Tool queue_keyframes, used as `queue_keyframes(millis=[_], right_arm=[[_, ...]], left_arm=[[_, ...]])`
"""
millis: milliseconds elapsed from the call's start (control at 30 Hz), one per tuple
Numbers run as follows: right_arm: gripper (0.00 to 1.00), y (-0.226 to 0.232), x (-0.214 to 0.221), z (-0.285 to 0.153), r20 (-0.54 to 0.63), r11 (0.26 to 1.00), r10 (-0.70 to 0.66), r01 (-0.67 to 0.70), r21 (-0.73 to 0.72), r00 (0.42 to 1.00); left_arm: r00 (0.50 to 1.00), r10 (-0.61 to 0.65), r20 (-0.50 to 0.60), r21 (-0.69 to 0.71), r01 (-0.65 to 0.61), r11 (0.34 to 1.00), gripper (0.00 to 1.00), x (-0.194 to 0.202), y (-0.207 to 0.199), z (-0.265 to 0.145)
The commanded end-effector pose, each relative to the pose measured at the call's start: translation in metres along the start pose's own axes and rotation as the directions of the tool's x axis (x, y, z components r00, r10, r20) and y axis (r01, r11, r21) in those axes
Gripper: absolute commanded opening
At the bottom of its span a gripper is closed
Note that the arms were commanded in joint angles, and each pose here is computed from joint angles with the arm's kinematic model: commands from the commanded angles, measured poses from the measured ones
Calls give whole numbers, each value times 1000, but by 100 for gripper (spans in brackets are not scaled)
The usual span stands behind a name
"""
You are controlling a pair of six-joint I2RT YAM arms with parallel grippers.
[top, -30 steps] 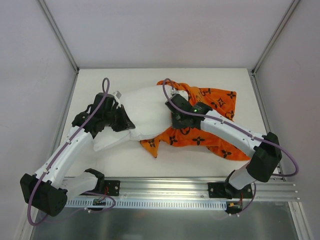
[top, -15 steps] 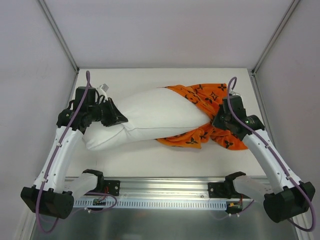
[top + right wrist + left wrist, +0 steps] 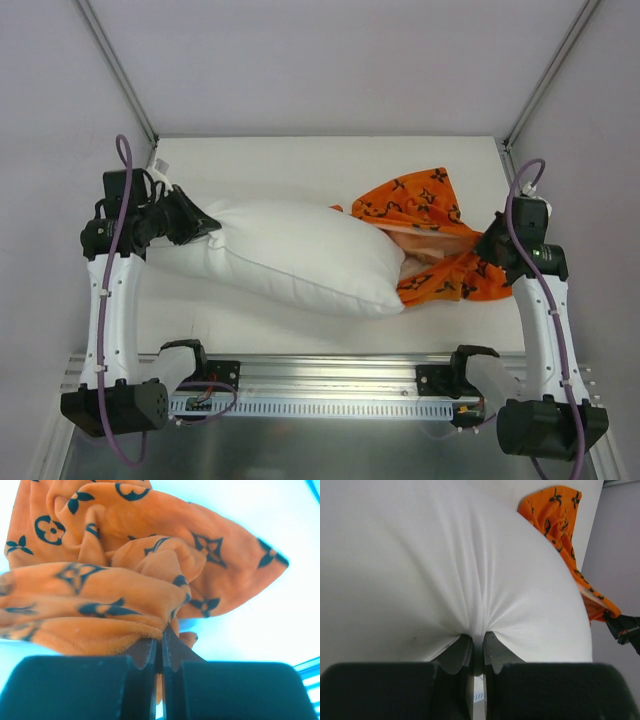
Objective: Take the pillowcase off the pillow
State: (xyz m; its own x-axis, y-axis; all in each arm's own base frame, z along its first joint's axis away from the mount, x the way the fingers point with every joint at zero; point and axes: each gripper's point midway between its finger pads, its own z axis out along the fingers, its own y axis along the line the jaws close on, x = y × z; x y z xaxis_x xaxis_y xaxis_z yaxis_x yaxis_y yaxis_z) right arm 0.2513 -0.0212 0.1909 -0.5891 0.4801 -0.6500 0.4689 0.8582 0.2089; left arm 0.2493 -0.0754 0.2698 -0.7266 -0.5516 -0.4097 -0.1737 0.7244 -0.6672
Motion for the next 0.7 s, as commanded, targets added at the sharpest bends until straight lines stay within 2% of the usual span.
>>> queue_keyframes(millis=[0,100,200,300,333,400,433,500,567,667], right_arm=[[1,-9,-10,-12,44,999,-34,33,25,998],[1,-8,-6,-6,35,999,-30,30,13,999],[1,-9,-20,-8,68,999,-26,24,41,997],[1,0,-61,-24,150,999,-4,-1,38,989],[1,8,-89,-37,199,1000,17,-21,19,980],[1,6,-117,-50,247,997,77,-82,13,966],[1,11,-146,-73,316,993,115,-113,-23,942],[1,6,-170,-82,338,980,197,-189,-55,920],[1,7,-196,-100,382,972,235,-215,-95,894],[1,17,-202,-98,359,972,232,-199,-128,904]], left_arm=[[987,72,145,60,-81,995,0,-34,-23,-21],[989,62,136,76,-73,994,0,-35,-26,-20],[986,73,148,71,-84,994,0,-37,-28,-23],[981,75,179,70,-88,994,0,-50,-34,-28],[975,80,206,76,-98,992,0,-58,-41,-35],[973,36,227,68,-53,996,0,-77,-39,-36],[962,37,269,81,-61,995,0,-91,-49,-47],[954,-30,299,79,7,997,0,-116,-45,-51],[938,-47,342,98,14,995,0,-137,-54,-63],[916,-74,395,114,31,993,0,-156,-63,-77]])
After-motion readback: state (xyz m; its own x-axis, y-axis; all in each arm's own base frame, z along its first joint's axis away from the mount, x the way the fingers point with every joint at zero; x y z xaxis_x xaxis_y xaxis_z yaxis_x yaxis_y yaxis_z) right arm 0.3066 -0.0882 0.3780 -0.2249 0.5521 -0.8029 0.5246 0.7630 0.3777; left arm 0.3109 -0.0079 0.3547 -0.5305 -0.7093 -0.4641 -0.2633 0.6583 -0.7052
